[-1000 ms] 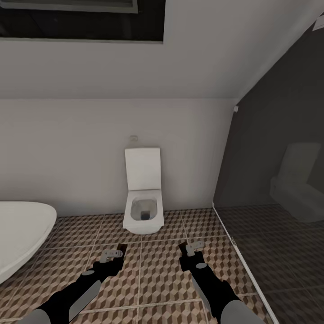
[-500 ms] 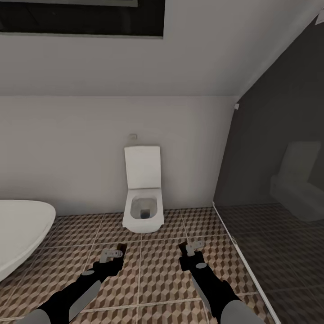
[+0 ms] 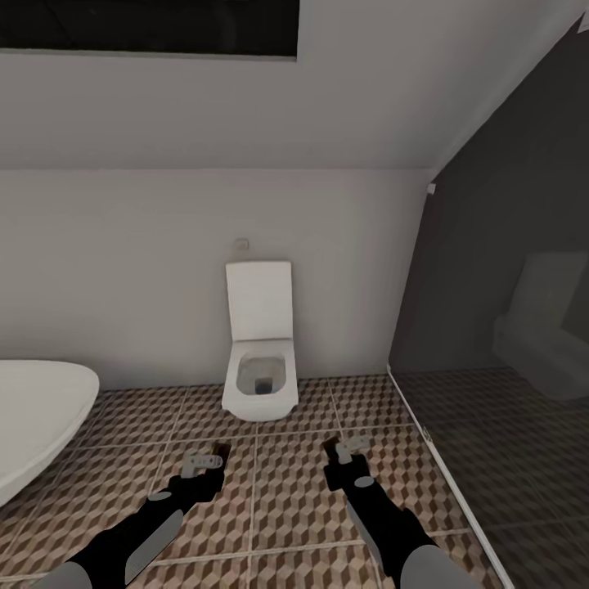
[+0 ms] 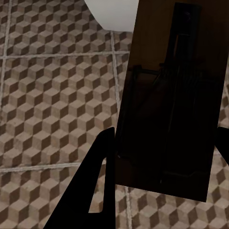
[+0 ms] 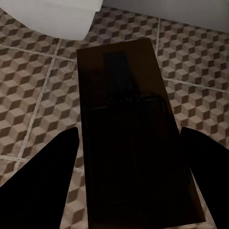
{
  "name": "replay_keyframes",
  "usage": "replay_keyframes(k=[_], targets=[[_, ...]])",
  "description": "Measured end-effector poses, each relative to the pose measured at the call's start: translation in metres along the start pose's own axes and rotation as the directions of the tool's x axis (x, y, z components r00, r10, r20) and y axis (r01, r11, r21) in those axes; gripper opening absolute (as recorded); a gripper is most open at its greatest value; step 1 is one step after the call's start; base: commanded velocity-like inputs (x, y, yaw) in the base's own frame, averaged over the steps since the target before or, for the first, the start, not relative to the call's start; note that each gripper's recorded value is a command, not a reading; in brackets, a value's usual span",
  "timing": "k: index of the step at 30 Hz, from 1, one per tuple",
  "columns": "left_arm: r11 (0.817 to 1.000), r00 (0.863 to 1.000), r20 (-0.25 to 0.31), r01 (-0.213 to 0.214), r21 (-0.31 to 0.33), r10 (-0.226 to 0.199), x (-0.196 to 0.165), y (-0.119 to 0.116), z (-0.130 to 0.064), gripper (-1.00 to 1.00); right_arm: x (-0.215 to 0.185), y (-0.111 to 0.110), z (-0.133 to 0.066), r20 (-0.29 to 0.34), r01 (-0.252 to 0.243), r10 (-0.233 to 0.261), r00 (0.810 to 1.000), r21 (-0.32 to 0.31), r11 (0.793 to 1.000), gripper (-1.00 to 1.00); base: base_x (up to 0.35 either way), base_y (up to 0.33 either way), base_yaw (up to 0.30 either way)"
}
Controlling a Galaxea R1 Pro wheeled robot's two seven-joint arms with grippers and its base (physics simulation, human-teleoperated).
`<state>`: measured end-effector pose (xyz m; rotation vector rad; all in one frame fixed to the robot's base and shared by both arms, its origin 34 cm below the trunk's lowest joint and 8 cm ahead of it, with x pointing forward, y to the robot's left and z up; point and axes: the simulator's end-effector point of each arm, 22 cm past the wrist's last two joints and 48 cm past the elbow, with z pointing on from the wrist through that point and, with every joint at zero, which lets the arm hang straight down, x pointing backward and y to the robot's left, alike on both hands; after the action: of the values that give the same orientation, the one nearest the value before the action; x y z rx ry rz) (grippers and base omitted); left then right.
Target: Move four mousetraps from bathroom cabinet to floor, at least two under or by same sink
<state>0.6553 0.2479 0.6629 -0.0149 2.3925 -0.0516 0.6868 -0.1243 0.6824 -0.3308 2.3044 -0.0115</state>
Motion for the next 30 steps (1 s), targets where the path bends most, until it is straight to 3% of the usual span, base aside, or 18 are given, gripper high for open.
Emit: replay_keyframes(k=[7, 30], targets=[[1.0, 1.0, -0.007, -0.001, 0.001, 0.001, 0.011, 0.0, 0.01, -1.0, 0.008, 0.01, 0.009, 0.002, 0.031, -0.031, 1.0, -0.014, 0.999, -1.0, 0.0, 0.0, 0.0], [1.0, 0.999, -0.041, 0.001, 0.0, -0.001, 0.056, 0.002, 0.046, -1.0, 0.055, 0.019, 0.043, -0.031, 0.031, -0.031, 0.999, -0.025, 0.999, -1.0, 0.0, 0.0, 0.0]])
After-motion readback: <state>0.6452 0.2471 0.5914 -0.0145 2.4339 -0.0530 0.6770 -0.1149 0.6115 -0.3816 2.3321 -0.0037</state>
